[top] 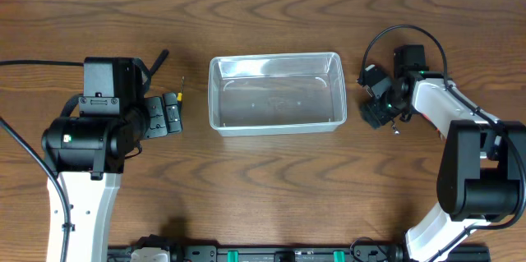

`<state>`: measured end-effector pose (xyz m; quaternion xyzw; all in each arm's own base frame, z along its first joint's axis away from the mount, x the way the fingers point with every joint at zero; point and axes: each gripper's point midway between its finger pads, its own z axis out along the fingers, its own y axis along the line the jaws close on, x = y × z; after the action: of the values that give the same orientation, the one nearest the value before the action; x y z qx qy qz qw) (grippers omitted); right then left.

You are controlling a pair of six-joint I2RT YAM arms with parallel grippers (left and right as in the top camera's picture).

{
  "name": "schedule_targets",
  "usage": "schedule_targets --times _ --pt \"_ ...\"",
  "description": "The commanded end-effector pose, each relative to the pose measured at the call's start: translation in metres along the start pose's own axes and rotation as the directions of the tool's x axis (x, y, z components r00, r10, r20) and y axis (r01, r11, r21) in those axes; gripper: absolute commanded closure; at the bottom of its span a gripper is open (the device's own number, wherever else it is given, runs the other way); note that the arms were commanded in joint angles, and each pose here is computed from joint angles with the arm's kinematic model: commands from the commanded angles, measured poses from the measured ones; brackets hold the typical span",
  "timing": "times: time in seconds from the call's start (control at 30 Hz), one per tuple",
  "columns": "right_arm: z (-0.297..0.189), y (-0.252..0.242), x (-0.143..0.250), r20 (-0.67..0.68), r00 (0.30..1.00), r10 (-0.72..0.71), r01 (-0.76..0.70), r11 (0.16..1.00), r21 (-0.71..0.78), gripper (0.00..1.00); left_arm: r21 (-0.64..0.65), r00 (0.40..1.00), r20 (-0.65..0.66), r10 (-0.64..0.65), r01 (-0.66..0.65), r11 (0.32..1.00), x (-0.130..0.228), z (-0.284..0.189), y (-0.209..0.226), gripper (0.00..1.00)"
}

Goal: Pack container
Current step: 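Lift the wrench with the right gripper and drop it into the container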

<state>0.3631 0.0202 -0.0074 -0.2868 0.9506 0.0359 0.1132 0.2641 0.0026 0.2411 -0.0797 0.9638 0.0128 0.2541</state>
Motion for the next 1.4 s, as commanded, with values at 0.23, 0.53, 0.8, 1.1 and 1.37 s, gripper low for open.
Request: schedule_targets --times 0.23,0.53,0.8,1.1,1.37 --pt "0.037 0.017 0.047 -0.163 0.986 0.031 -0.041 0.998 -0.057 0.67 -0.005 1.0 0.017 0.008 -0.008 1.0 -0.005 -0.005 0.002 0.02" --pt "0.038 0.015 0.044 -0.153 0.984 0.09 -0.097 0.994 -0.04 0.82 -0.005 1.0 0.016 0.008 -0.008 1.0 -0.005 -0.005 0.002 0.02" --pt "0.037 0.009 0.035 -0.12 0.959 0.255 -0.257 0.966 -0.001 0.99 -0.005 1.0 0.016 0.008 -0.008 1.0 -0.005 -0.005 0.002 0.02" --pt "-0.017 -0.02 -0.023 0.033 0.909 0.416 -0.417 0.908 0.043 0.99 -0.005 1.0 0.016 0.008 -0.008 1.0 -0.005 -0.005 0.002 0.02" --pt "-0.173 -0.038 -0.117 0.35 0.874 0.338 -0.405 0.904 0.139 0.99 -0.005 1.0 0.016 0.008 -0.008 1.0 -0.005 -0.005 0.002 0.02"
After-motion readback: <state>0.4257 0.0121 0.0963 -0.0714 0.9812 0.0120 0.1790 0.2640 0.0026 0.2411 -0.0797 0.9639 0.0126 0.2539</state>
